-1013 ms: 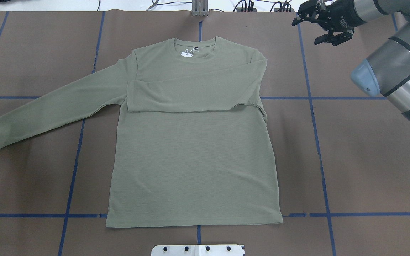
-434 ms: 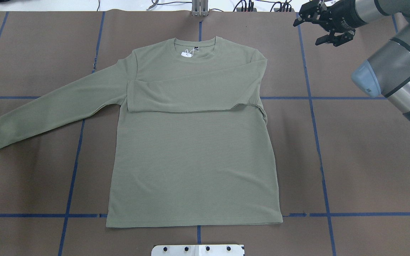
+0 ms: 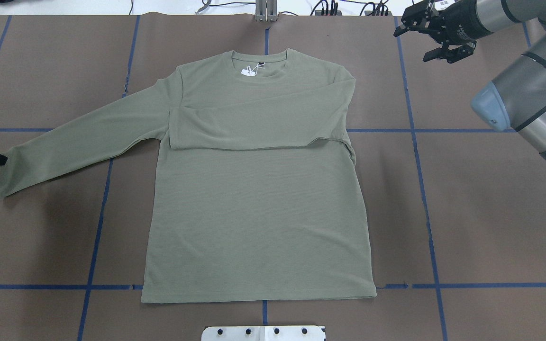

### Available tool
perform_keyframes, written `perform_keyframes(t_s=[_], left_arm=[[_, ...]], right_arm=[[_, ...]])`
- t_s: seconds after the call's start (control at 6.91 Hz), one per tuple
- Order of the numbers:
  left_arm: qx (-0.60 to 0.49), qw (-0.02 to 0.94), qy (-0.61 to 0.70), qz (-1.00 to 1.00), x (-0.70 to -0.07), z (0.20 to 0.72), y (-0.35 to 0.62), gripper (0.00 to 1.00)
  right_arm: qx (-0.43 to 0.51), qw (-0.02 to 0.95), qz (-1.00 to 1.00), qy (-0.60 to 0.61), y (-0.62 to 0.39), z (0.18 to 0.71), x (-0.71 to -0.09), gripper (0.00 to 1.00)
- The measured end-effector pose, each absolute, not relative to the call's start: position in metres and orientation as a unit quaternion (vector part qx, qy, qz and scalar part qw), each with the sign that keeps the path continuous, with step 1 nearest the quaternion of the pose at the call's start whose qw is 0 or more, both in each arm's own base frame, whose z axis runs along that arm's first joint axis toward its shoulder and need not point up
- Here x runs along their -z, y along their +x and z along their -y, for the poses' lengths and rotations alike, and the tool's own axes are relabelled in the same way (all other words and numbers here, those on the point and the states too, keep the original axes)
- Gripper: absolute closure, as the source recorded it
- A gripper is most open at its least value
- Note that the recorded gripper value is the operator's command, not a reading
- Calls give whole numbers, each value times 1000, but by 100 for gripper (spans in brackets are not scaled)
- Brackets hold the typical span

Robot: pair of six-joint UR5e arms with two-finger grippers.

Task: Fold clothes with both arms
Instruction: 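Grasp the sleeve cuff nearest the left gripper, then fold the sleeve across the shirt with the left gripper while the right arm lowers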

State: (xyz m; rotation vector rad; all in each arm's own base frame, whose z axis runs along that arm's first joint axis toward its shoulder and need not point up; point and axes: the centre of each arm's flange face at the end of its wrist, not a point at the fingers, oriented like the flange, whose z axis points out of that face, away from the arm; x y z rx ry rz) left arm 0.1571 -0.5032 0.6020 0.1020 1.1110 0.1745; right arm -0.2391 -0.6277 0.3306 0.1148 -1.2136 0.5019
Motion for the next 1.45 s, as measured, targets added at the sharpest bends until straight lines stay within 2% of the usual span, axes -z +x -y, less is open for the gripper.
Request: perform_keyframes(t_s=[0.43,0.72,1.01,1.3,1.45], left_arm=[[-10,806,30,-592,-414,529,228,100],[56,774,4,-631,-251,540,367,100],[131,747,3,-652,-117,562,482,100],[186,735,36,-651,-37,564,587,100],[202,729,56,-652,-33,564,621,69]], right_arm=[[-231,794,560,40,-191,627,-365,0],[-206,804,557,36,-149,616,-408,0],[-199,810,551,33,-131,605,-434,0],[-199,812,548,31,-126,596,-446,0],[-200,812,547,31,-125,593,-448,0]])
